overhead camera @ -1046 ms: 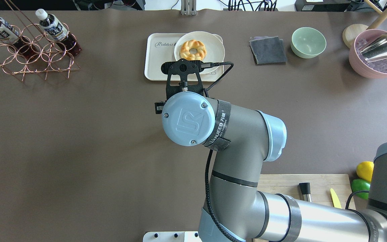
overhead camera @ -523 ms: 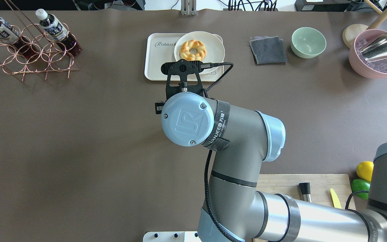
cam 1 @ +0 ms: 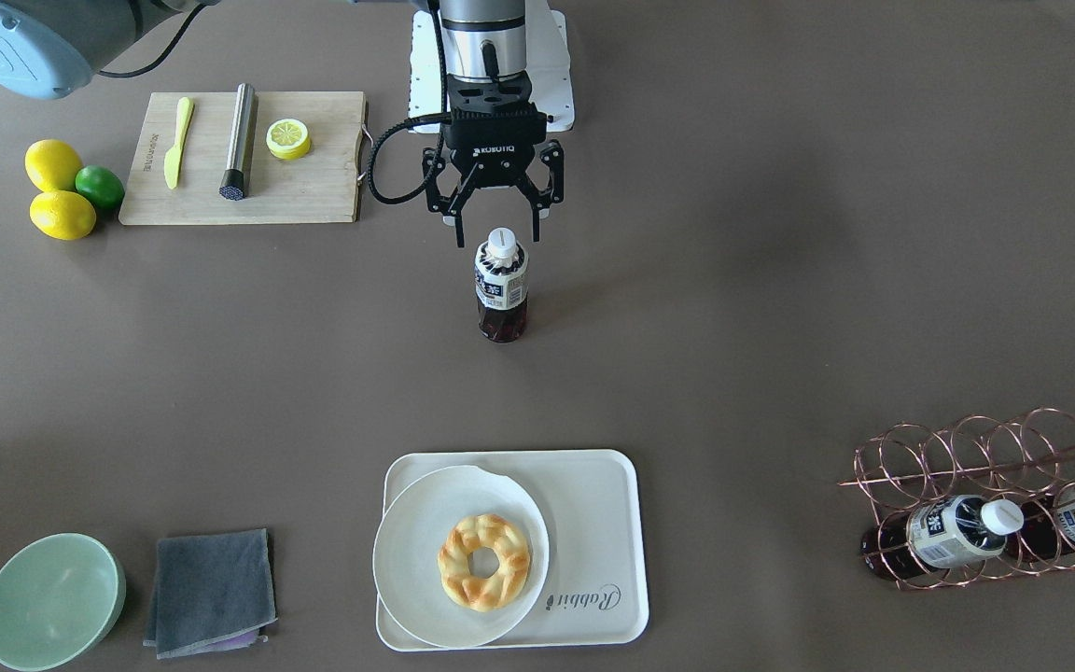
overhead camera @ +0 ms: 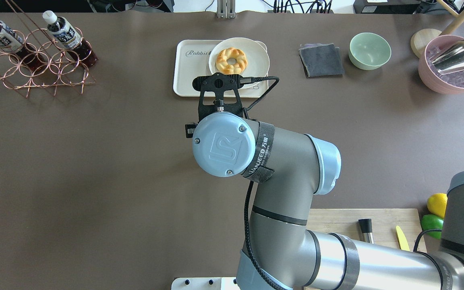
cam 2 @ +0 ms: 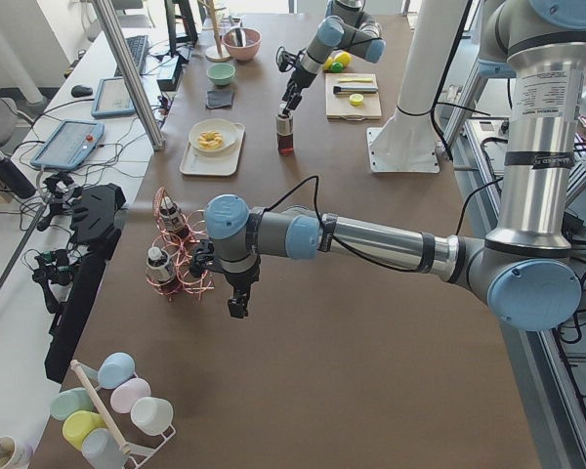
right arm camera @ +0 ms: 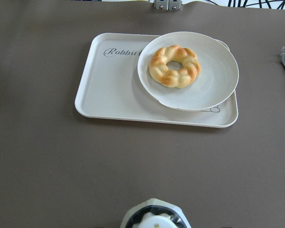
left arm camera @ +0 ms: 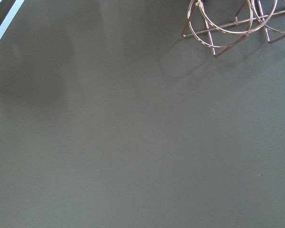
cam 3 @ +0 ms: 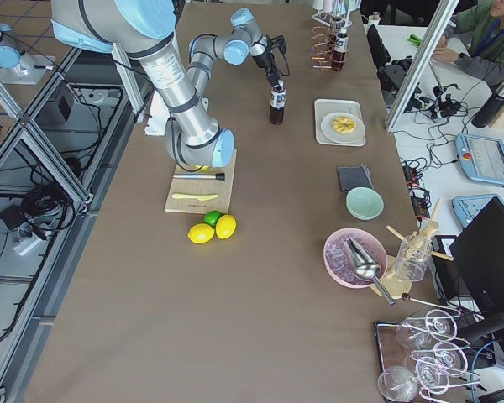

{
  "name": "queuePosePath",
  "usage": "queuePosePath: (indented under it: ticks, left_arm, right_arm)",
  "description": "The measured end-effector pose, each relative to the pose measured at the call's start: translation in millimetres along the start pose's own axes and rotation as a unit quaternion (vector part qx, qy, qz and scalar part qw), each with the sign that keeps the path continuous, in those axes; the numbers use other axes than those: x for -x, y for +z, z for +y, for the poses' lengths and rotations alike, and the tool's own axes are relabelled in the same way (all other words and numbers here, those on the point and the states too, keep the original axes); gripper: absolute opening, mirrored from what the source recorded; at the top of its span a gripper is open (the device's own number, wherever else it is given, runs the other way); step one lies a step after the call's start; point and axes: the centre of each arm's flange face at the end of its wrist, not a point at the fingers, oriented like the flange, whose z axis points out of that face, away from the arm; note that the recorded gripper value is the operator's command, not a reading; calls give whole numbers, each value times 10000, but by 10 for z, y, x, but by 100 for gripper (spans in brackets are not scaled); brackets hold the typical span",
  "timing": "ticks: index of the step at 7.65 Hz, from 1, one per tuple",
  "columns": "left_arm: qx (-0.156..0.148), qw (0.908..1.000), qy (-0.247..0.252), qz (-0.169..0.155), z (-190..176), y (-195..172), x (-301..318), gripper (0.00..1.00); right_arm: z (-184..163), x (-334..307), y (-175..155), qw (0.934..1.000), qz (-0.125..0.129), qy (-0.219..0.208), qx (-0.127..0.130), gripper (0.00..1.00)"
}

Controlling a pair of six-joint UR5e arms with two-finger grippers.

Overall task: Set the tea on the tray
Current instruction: 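Lower the right gripper and grasp the tea bottle by its cap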

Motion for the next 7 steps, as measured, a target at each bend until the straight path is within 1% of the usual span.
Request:
queuePosePath:
  ticks: [1,2,3,7]
  left_arm:
    - [-1,10000,2,0,0,-1,1,98]
    - [-3,10000,3,0,0,-3,2,98]
    - [-4,10000,5,0,-1,-4,2,98]
    - [-13,10000,13,0,-18,-12,-11,98]
  right_arm:
    - [-4,8,27,10000,-13,-1,-18,78]
    - [-5,15,48,10000,-23,0,-28,32]
    - [-7,18,60,10000,-25,-2,-33,0]
    - [-79,-12,16,9999,-67,-67,-52,0]
